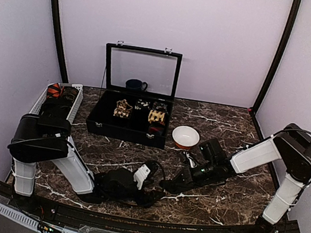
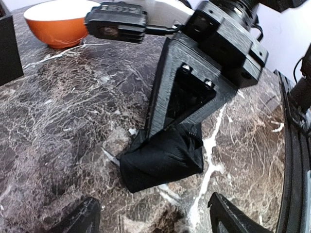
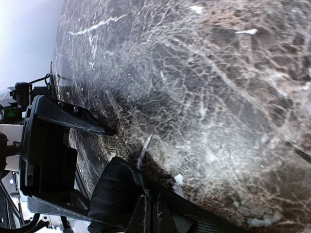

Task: Roll the ties
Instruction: Roll the tie at the center of the board.

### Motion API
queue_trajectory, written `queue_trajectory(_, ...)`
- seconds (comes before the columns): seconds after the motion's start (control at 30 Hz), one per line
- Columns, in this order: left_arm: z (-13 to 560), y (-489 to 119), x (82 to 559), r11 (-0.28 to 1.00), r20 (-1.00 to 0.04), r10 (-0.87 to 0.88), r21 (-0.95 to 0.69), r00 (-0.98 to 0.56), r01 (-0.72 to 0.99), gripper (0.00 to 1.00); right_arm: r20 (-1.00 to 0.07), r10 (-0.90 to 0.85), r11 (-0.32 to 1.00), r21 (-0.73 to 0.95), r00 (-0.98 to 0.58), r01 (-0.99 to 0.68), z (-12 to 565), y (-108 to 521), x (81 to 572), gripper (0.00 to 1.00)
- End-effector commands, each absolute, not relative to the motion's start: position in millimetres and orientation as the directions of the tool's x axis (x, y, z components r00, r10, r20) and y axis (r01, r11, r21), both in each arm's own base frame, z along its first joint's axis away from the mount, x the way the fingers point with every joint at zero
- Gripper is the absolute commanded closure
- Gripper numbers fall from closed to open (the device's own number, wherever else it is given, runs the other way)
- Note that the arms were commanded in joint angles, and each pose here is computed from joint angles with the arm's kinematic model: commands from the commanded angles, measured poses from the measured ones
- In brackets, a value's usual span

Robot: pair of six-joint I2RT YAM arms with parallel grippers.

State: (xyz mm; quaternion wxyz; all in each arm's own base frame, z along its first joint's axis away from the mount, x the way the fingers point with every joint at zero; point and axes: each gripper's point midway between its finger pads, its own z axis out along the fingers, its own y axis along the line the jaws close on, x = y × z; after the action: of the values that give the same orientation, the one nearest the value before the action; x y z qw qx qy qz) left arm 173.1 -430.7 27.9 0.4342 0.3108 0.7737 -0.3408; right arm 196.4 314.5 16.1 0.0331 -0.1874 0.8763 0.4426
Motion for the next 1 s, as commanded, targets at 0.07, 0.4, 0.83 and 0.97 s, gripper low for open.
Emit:
queue_trajectory(0.07,24.9,-430.9,169.8,0.604,-0.803,0.095,-0.423,-0.589,0.675,0.21,-0.217,-0.231,0.678,0.663,-0.948,-0.317,-9.4,290.0,196.4,1.00)
queue_trajectory(0.4,21.1,-443.7,167.4,0.562,-0.776,0.036,-0.506,-0.630,0.654,0.21,-0.280,-0.210,0.696,0.631,-0.937,-0.345,-6.4,289.2,196.4,1.00)
queue_trajectory(0.83,-16.3,-449.2,167.9,0.598,-0.716,0.070,-0.527,-0.694,0.604,0.28,-0.320,-0.222,0.670,0.636,-0.921,-0.383,-3.7,295.3,188.6,1.00)
queue_trajectory(0.97,-32.8,-453.1,164.3,0.603,-0.703,0.133,-0.503,-0.699,0.620,0.39,-0.327,-0.223,0.665,0.637,-0.918,-0.389,-2.0,296.6,188.2,1.00)
